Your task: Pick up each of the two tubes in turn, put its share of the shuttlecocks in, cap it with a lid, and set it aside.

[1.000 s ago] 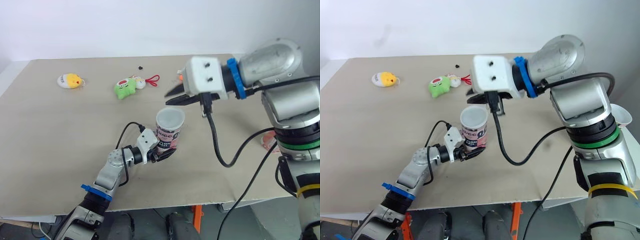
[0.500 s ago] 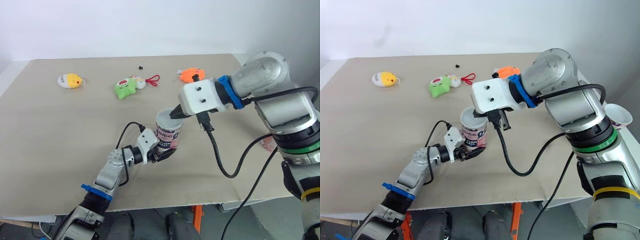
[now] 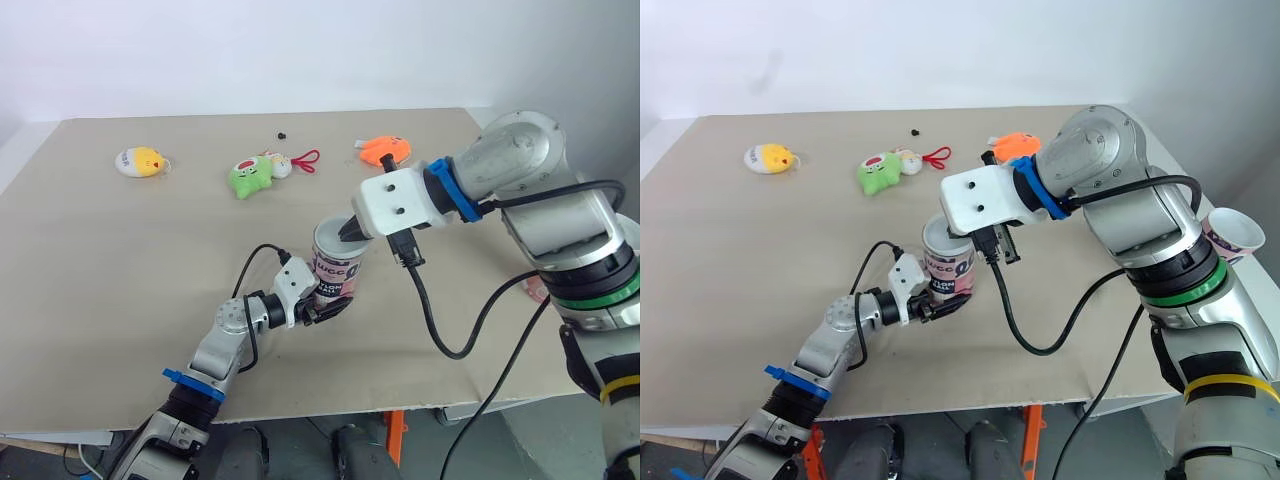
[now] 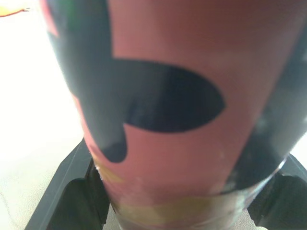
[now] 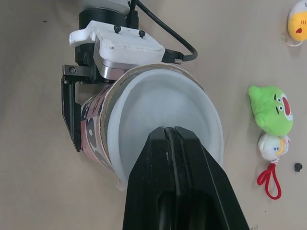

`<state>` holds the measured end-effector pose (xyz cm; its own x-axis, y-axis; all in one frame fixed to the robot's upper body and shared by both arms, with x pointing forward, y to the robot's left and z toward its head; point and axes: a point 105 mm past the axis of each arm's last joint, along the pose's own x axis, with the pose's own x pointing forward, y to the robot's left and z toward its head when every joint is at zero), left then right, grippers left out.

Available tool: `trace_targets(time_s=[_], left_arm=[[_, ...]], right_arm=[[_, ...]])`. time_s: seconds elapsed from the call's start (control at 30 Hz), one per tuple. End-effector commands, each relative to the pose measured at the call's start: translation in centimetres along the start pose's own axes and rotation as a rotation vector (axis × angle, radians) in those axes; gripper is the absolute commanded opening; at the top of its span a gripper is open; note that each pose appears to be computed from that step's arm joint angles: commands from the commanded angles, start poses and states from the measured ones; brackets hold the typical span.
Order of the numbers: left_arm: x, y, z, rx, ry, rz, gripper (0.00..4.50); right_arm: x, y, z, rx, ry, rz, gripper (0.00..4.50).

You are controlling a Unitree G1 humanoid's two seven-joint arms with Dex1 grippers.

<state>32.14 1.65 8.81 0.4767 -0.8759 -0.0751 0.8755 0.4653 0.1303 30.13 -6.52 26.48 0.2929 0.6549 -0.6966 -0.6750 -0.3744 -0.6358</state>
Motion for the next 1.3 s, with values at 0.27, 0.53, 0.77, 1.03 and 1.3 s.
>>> trace_targets(time_s=[0.27, 0.53, 0.77, 1.03, 1.3], left_arm=[[-0.4, -1.1, -3.7, -0.084, 0.119, -0.018, 2.97], [-0.4, -1.1, -3.6, -0.083, 0.118, -0.018, 2.97], [-0.4, -1.1, -3.6, -0.084, 0.118, -0.018, 2.97], [-0.4, -1.1, -3.6, -0.085, 0.119, -0.02, 2.97], [-0.4, -1.1, -3.6, -0.085, 0.118, -0.019, 2.97]], right_arm=[[-0.2, -0.3, 0.6, 0.006, -0.034, -0.015, 0.06], [-0.3, -0.6, 1.0, 0.001, -0.051, -0.036, 0.06], [-0.7, -1.2, 1.0, 0.01, -0.057, -0.068, 0.06], [-0.7, -1.6, 0.9, 0.043, -0.086, -0.079, 0.06], [-0.2, -1.5, 1.0, 0.049, -0.107, -0.066, 0.06]])
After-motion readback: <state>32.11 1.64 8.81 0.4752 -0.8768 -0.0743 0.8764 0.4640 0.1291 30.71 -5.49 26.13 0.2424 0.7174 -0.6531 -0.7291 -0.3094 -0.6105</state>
